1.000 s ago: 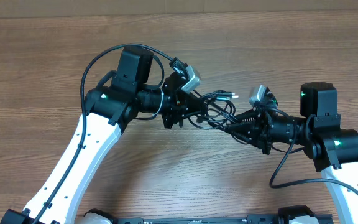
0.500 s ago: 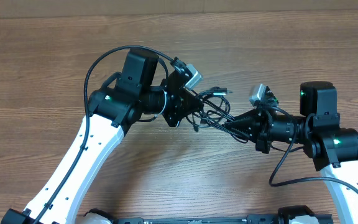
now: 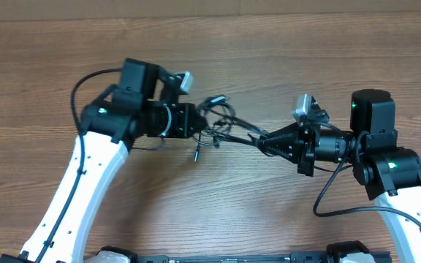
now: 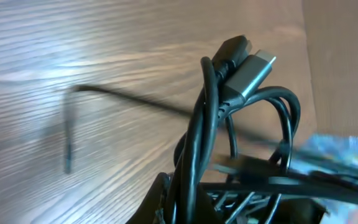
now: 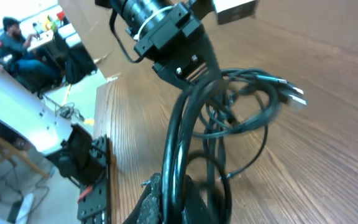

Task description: Untangle cables

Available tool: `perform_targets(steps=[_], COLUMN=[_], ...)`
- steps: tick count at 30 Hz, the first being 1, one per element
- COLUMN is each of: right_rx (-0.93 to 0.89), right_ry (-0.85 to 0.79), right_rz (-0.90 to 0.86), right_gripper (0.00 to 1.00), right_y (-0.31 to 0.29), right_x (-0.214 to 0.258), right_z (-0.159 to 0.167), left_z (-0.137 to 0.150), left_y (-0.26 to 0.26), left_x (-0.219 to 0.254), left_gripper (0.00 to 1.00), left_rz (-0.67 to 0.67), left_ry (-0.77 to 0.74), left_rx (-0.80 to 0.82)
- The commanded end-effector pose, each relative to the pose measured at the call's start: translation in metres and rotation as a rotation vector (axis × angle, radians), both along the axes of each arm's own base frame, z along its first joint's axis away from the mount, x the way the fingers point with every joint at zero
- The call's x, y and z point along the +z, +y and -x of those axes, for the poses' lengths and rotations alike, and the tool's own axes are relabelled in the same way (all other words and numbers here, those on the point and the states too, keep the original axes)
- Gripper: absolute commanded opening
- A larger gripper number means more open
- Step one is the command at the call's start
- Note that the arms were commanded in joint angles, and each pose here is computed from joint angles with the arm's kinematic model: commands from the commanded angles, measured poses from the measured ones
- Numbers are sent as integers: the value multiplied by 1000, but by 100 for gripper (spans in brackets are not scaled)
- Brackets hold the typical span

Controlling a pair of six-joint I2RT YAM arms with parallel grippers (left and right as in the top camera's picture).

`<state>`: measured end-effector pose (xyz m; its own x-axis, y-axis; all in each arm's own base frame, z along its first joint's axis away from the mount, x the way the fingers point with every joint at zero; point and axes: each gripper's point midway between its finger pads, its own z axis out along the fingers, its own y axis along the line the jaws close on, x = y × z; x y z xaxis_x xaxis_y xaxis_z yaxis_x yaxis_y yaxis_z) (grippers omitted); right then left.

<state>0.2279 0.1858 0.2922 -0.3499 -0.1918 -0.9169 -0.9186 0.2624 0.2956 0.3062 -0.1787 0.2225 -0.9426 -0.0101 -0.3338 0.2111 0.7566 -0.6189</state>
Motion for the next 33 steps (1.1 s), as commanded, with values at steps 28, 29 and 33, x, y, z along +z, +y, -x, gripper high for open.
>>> perform_targets(steps=[28, 29, 33], right_rx=[-472, -464, -359], right_ry=[294, 304, 276], right_rz=[15, 6, -29], right_gripper=[50, 50, 50], right_y=[-60, -59, -48], right_x=[-8, -7, 2], right_z=[-50, -48, -36], left_z=[-1, 3, 14], left_y=[8, 3, -13], left_x=[45, 50, 52], left_gripper=[4, 4, 4], left_rz=[239, 266, 267], left_ry=[-361, -392, -466], left_rx=[-350, -390, -499])
